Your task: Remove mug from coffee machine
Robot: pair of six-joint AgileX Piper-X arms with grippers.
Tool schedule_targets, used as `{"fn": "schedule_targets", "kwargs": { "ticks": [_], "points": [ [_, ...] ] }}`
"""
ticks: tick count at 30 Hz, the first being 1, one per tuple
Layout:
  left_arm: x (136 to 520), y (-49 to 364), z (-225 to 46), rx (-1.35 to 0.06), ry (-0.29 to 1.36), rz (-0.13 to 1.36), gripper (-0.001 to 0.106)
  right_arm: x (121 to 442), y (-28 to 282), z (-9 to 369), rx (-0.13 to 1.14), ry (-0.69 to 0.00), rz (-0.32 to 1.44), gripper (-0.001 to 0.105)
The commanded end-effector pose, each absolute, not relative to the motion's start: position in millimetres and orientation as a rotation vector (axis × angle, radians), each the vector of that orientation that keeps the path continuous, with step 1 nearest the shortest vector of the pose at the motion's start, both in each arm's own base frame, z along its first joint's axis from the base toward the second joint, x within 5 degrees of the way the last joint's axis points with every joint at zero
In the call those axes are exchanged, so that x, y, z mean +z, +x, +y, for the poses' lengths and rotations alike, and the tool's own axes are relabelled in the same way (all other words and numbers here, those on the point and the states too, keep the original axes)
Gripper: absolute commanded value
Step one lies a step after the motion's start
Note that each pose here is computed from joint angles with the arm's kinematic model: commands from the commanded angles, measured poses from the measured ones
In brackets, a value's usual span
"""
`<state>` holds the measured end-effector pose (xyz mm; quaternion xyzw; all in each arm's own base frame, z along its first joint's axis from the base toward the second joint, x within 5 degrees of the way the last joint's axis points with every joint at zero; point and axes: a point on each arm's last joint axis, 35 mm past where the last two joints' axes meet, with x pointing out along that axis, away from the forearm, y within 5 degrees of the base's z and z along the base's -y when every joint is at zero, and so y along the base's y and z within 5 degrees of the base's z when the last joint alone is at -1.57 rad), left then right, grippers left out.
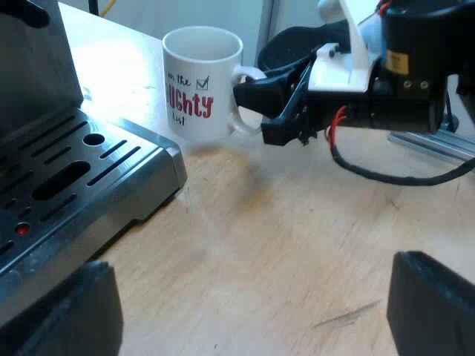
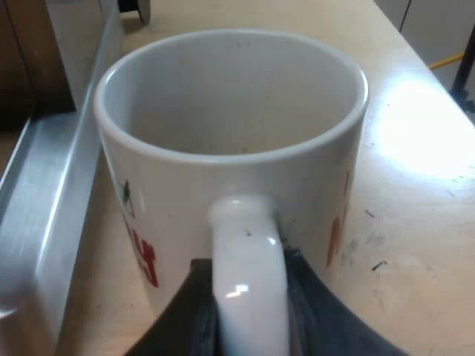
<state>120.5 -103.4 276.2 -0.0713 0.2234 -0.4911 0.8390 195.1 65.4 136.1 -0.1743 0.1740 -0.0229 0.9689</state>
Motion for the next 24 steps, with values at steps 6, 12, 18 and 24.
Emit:
{"fn": "schedule_targets", "kwargs": {
  "ticks": [6, 12, 18, 24],
  "points": [
    [278.6, 120.7, -104.1, -1.033, -0.154, 0.456, 0.079, 134.6, 208.5, 60.2, -0.121, -0.333, 0.291, 0.000],
    [278.5, 120.7, -104.0, -1.033, -0.154, 0.457, 0.079, 130.1, 214.3, 51.8, -0.073, -0.306, 0.286, 0.000],
    [278.5, 120.7, -104.0, -1.033, -0.154, 0.457, 0.079, 121.5, 215.6, 53.8, -0.011, -0.342, 0.313, 0.000],
    [278.2, 120.6, -104.0, -1.033, -0.154, 0.460, 0.079, 119.5, 221.8, 55.6, -0.017, -0.341, 0.300, 0.000]
  ]
}}
